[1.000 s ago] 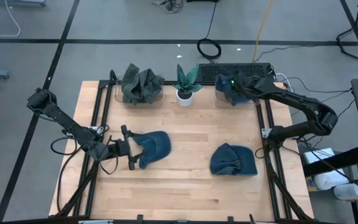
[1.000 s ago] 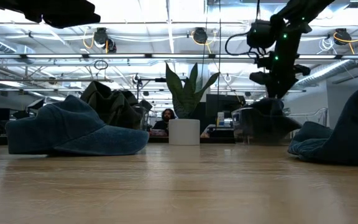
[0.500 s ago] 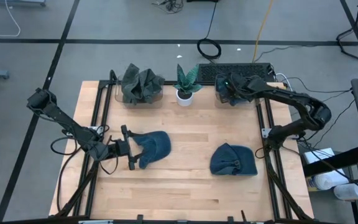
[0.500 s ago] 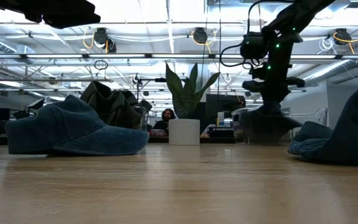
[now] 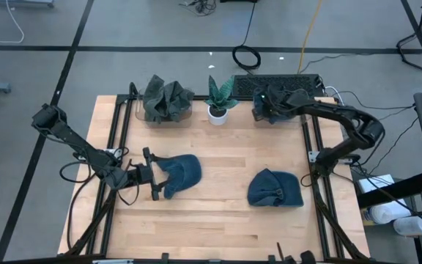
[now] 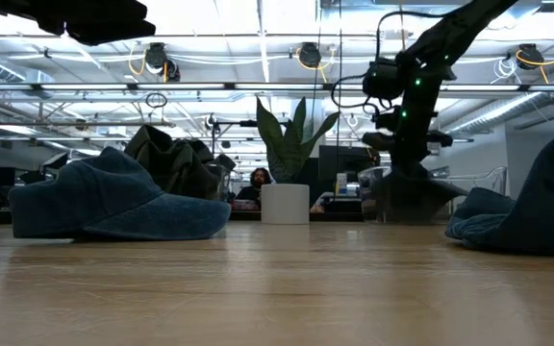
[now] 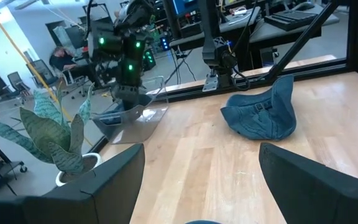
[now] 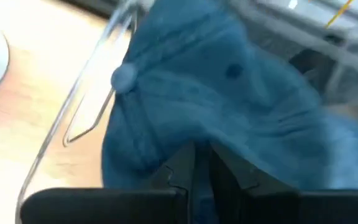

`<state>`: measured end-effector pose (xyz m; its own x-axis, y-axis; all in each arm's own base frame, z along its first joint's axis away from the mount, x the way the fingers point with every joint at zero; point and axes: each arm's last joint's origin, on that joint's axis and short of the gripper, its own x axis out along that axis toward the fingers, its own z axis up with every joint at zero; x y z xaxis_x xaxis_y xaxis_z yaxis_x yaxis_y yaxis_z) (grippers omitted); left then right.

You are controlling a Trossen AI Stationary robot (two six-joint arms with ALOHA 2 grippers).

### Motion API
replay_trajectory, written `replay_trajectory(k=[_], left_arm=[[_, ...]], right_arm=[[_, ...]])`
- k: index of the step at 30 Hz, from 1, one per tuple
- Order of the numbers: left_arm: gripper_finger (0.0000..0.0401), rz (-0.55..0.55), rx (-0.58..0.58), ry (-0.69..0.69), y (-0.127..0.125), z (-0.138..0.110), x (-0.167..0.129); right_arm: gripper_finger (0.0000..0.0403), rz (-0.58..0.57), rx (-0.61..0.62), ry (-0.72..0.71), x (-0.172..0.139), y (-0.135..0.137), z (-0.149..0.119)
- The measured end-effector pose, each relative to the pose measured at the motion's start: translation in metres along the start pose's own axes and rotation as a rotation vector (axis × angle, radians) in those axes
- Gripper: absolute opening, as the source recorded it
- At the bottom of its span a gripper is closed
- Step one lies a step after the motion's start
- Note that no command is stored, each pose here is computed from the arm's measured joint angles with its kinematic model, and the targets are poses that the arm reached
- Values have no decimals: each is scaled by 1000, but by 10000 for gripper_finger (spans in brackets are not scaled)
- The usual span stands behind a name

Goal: Pick & Place hat
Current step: Put the bottom left blue cap into the right transparent bin, then put the right blue cap into the right transparent bin

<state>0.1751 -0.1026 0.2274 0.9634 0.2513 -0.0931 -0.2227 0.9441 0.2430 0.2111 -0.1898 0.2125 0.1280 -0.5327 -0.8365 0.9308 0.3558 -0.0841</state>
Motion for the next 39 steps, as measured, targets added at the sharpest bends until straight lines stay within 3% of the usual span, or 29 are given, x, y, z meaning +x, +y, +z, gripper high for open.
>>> replay_trajectory(k=[5,16,21,28,33,39], left_arm=[[324,1,-5,0,0,0,0],[324,14,6,4,2,0,2],[328,14,6,4,2,0,2],[342,13,20,9,2,-1,2],[344,12,20,9,2,-1,2],[345,13,20,8,2,-1,2]], right_arm=[[73,17,-32,-73,-18,-5,5],[237,67,-113,-132,-47,-15,5],[288,138,-140,-126,-55,-16,3],[304,391,-283,-102,-74,-15,-5],[296,435,-388,-66,-101,-15,-26],[294,527,-424,-130,-140,-16,-47]])
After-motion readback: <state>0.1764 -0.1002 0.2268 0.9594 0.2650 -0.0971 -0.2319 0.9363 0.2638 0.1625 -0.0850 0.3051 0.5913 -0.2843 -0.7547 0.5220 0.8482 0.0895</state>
